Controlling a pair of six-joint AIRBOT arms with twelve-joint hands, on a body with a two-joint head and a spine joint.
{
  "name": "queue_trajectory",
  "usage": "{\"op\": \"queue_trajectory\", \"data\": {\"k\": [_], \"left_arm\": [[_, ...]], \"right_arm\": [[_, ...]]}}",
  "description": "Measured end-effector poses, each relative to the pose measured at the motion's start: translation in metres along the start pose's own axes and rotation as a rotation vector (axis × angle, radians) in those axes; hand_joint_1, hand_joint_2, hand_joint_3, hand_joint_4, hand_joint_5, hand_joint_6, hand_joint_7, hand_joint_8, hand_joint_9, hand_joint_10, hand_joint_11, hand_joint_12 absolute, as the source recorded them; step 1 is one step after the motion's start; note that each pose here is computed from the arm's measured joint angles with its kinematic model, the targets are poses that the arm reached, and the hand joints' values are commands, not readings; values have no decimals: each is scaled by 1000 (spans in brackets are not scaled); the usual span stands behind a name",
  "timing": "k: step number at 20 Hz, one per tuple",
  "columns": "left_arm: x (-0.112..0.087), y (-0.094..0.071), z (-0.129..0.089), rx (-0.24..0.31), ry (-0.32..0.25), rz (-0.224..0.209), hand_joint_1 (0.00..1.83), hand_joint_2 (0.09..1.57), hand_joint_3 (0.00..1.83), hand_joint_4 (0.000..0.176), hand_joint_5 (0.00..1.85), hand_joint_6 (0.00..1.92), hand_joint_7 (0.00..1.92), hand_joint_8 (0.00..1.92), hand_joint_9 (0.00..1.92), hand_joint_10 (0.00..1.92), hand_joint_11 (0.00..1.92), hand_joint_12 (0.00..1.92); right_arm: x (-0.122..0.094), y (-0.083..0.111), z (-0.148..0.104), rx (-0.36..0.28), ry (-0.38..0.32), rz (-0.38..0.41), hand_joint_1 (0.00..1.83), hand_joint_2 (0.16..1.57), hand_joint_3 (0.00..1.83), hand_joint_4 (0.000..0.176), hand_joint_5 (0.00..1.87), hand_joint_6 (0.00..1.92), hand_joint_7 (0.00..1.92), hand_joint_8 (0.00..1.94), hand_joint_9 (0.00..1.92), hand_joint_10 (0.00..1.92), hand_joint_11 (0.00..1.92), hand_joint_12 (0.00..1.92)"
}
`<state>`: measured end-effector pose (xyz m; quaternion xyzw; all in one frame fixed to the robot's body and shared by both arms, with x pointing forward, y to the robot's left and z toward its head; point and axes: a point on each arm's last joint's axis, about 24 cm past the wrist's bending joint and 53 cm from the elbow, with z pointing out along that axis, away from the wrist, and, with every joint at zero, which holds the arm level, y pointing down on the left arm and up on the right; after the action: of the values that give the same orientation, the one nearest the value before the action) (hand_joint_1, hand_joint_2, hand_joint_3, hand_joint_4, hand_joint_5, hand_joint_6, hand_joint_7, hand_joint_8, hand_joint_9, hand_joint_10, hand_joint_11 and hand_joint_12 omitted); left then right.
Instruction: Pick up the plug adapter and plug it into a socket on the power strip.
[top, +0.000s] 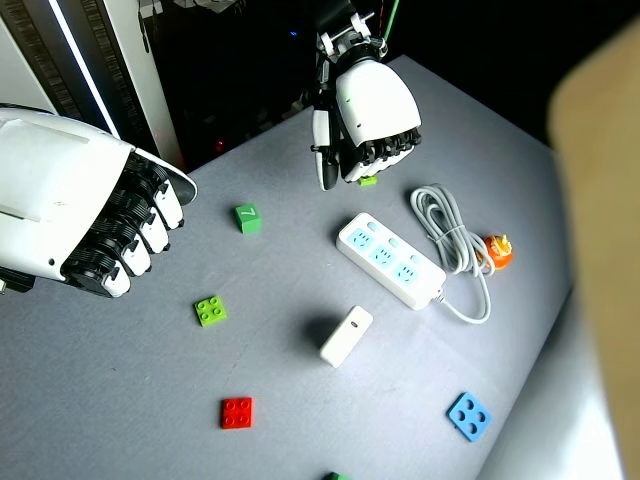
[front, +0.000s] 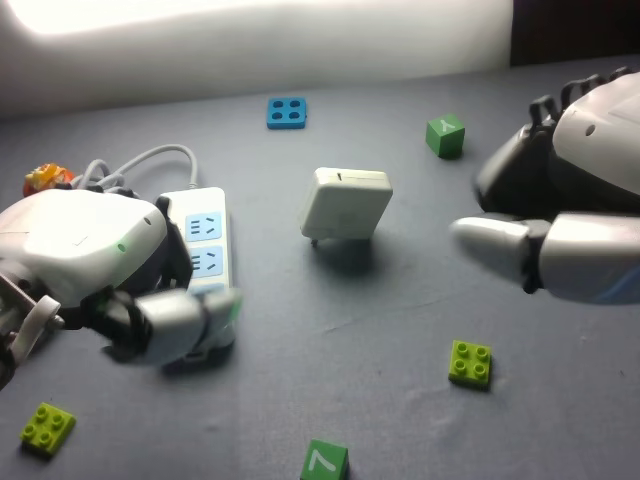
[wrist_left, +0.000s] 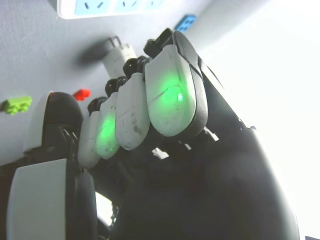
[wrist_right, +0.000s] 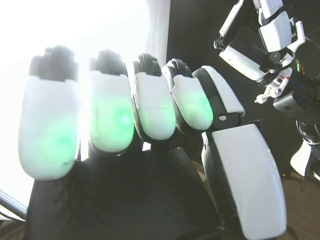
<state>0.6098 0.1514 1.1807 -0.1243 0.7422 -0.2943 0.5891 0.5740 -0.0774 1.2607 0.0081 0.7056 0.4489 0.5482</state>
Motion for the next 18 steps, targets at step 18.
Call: {"op": "queue_trajectory", "data": {"k": [18], "left_arm": [[53, 26, 3, -103, 219, -26, 0, 1322, 4, 0, 125, 7, 48, 7, 0, 0, 0, 0]], "right_arm": [[-3, -49, 50, 62, 101, 13, 558, 1165, 0, 0, 115, 2, 92, 2, 75, 2, 0, 323]]}}
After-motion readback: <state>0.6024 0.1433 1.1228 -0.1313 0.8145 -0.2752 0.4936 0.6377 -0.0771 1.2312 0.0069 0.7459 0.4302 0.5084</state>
